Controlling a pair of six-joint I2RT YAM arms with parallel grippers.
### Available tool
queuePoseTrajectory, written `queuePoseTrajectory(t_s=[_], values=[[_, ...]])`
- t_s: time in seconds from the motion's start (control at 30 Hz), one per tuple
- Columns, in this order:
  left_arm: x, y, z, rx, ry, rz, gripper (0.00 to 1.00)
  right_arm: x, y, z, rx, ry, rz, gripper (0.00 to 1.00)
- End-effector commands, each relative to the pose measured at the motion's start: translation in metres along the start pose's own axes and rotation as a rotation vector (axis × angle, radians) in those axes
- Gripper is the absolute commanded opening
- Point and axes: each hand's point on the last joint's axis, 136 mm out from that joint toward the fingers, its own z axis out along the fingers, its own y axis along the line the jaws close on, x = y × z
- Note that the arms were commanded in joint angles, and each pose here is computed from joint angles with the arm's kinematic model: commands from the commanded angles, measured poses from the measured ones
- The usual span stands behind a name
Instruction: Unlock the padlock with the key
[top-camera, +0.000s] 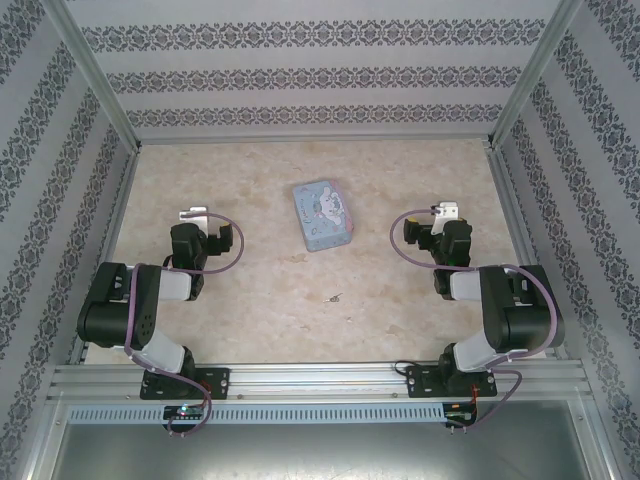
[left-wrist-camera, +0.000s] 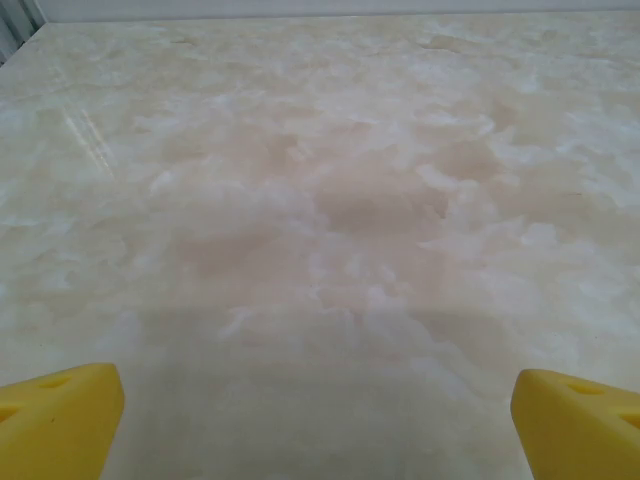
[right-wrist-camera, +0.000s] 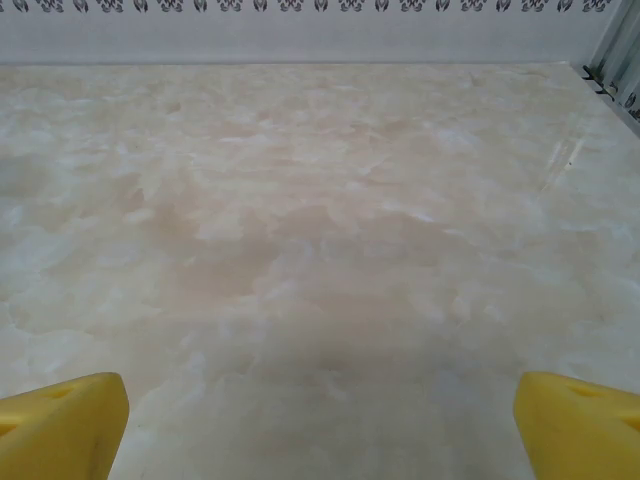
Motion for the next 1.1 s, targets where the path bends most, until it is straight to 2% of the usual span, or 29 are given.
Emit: queuePoseTrajectory(t_s=[0.0,0.83,0.9,1.0,1.07], values=[[-0.010,0.002,0.001,0.001,-0.031,0.004,1.00,-0.016,0.002,-0.001,-0.012,-0.049,0.003,0.98],[-0.009,0.001,0.001,0.004,-0.029,0.004,1.00,-0.017,0.001,0.000,-0.021,-0.049,0.018,0.98],[-0.013,0.003,-0.001,-0.003,-0.038,-0.001,1.00,-0.026,-0.006,-0.003,0.018,-0.072,0.042,0.98],[-0.030,0.014,-0.006,-0.069,0.024,-0.024,1.00,-0.047,-0.014,-0.014,0.069,-0.020,0.068,0.98],[-0.041,0.020,-0.008,-0.109,0.123,-0.034,1.00,-0.062,-0.021,-0.024,0.104,-0.002,0.151,0.98]])
